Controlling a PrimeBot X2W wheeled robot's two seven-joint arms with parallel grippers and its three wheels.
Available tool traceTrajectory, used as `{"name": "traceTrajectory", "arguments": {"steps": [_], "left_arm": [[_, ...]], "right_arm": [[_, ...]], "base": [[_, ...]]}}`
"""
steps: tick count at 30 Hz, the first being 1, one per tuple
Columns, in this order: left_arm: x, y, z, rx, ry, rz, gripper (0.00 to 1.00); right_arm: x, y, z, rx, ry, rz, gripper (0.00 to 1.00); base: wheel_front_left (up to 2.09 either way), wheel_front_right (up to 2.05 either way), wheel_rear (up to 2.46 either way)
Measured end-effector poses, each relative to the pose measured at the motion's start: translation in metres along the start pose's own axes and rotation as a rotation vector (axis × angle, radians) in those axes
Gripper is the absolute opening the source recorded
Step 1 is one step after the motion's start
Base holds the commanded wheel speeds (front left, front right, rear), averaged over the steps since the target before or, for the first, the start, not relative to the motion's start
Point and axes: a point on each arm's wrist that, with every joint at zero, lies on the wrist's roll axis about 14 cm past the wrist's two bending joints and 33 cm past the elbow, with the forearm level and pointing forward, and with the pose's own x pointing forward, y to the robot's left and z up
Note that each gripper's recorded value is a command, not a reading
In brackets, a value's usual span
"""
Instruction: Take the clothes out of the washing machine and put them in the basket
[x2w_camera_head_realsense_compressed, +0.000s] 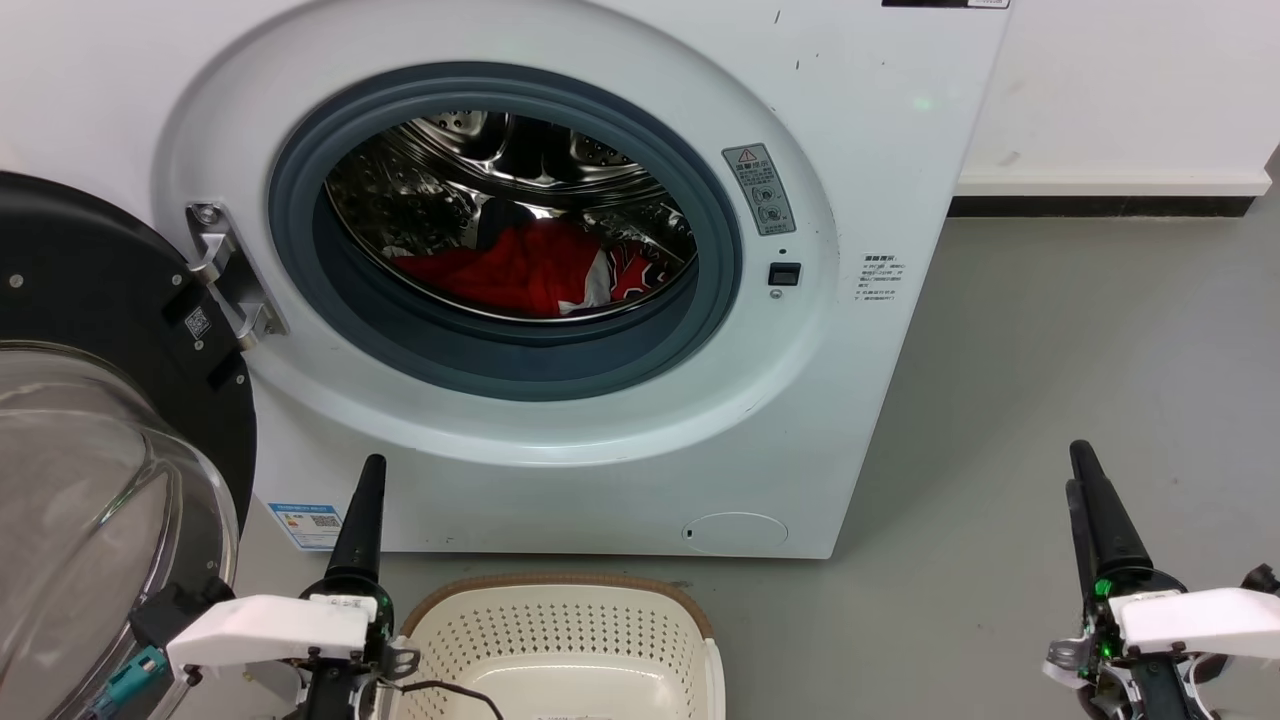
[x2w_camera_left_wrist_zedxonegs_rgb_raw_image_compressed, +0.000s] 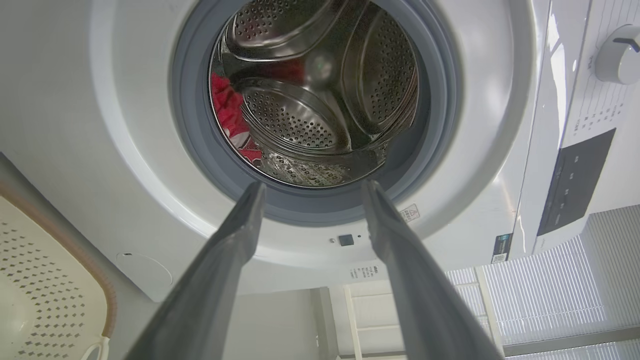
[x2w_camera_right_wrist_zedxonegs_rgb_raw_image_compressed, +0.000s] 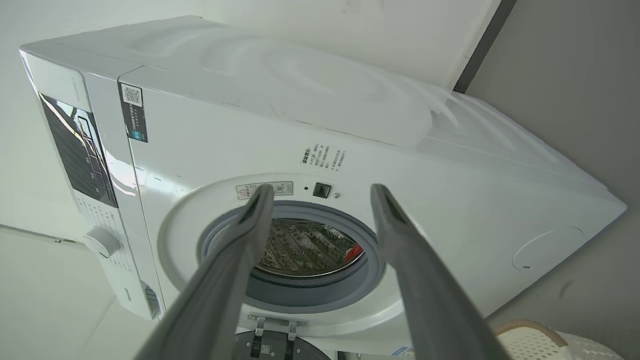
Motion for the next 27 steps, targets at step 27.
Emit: {"name": "traceTrajectory", "arguments": {"steps": [27], "left_arm": [[0.003,-0.03,-0.015,0.539,0.004,-0.109,1.0]], "right_arm": [[-0.008,0.026,-0.004,-0.678,-0.017,0.099,1.0]], "base": [[0.0,0.0,0.0]]}}
